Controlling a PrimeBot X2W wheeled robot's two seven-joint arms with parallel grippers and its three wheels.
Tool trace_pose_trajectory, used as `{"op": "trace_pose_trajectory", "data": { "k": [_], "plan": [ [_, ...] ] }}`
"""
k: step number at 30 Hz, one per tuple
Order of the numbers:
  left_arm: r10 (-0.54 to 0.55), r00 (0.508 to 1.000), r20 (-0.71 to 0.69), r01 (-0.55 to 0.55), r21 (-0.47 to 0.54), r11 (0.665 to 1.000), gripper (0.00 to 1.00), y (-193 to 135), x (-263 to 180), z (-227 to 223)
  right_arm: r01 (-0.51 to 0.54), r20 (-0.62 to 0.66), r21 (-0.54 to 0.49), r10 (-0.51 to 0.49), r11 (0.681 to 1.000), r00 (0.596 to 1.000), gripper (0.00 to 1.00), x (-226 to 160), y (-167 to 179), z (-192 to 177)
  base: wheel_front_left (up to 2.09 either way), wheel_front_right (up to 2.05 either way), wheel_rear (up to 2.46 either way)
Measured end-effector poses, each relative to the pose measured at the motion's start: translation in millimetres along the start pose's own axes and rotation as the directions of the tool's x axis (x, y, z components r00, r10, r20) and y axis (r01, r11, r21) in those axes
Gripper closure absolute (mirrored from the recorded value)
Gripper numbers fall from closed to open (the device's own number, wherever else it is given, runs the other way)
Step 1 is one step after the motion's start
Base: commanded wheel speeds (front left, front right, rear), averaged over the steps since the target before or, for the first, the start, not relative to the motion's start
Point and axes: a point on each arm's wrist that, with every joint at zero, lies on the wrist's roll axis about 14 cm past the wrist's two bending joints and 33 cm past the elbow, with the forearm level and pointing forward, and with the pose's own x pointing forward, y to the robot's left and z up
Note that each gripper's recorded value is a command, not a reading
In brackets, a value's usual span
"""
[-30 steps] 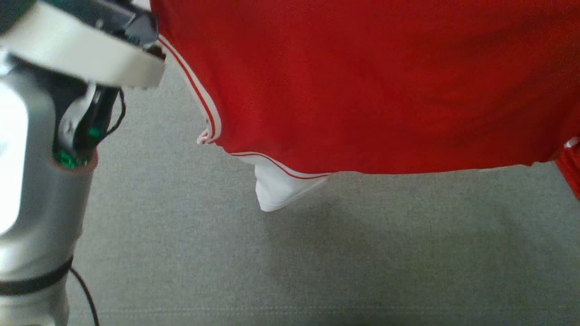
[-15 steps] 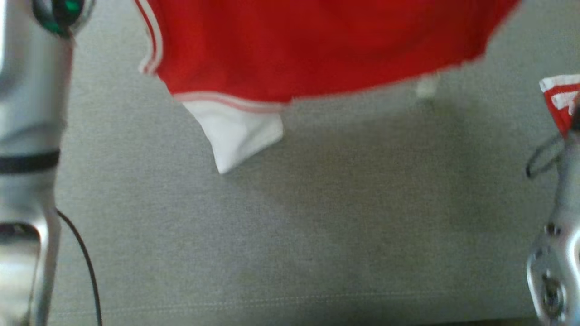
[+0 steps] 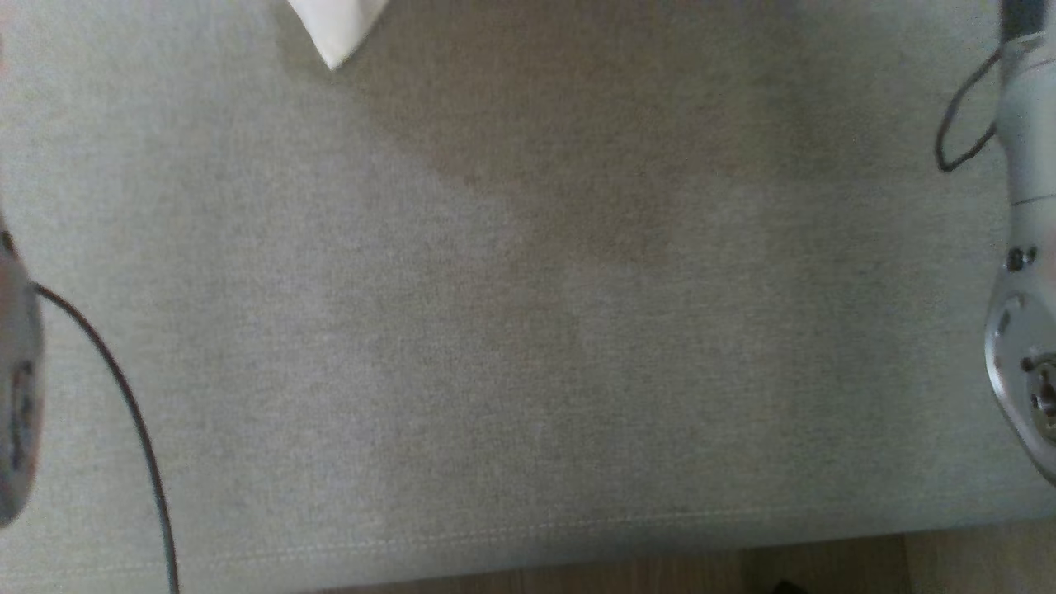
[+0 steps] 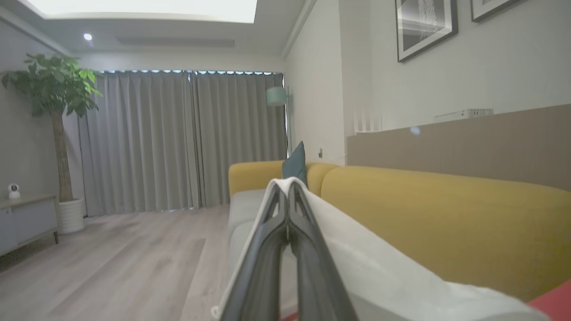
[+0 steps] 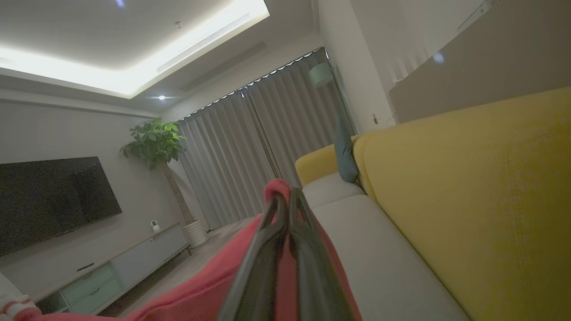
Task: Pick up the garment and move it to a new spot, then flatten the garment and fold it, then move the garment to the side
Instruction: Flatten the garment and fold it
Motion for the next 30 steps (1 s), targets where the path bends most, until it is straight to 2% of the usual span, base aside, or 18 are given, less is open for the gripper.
{"op": "trace_pose_trajectory", "data": {
  "k": [4, 9, 12, 15, 18, 26, 30],
  "plan": [
    [0.012, 0.989, -0.147, -0.024, -0.079, 0.997, 1.00, -1.2, -16.7, -77.9, 0.034, -0.165, 0.006, -0.032, 0.999, 0.986, 1.00, -4.9, -15.9, -80.3, 0.00, 0.00, 0.00],
    [0.023, 0.931, -0.364, -0.079, -0.140, 0.987, 1.00, -0.5, -66.2, -177.6, 0.041, -0.302, 0.007, -0.037, 0.999, 0.953, 1.00, -18.8, -25.1, -152.7, 0.00, 0.00, 0.00],
    [0.032, 0.892, -0.450, -0.116, -0.160, 0.980, 1.00, 1.3, -92.0, -212.8, 0.047, -0.354, 0.033, -0.032, 0.998, 0.935, 1.00, -29.4, -25.5, -181.8, 0.00, 0.00, 0.00],
    [0.043, 0.862, -0.504, -0.151, -0.174, 0.973, 1.00, 1.8, -110.3, -229.1, 0.055, -0.412, 0.034, -0.036, 0.998, 0.910, 1.00, -48.8, -27.9, -206.3, 0.00, 0.00, 0.00],
    [0.054, 0.839, -0.541, -0.180, -0.183, 0.967, 1.00, 2.5, -129.0, -236.1, 0.064, -0.456, 0.021, -0.047, 0.998, 0.889, 1.00, -70.3, -34.1, -219.8, 0.00, 0.00, 0.00],
    [0.087, 0.790, -0.606, -0.288, -0.242, 0.927, 1.00, -1.4, -195.2, -240.2, 0.088, -0.489, 0.018, -0.068, 0.996, 0.870, 1.00, -118.9, -43.3, -219.3, 0.00, 0.00, 0.00],
    [0.040, 0.760, -0.649, -0.251, -0.237, 0.938, 1.00, -22.5, -244.8, -235.0, 0.108, -0.514, 0.023, -0.082, 0.994, 0.854, 1.00, -161.0, -47.2, -215.4, 0.00, 0.00, 0.00]
  ]
}}
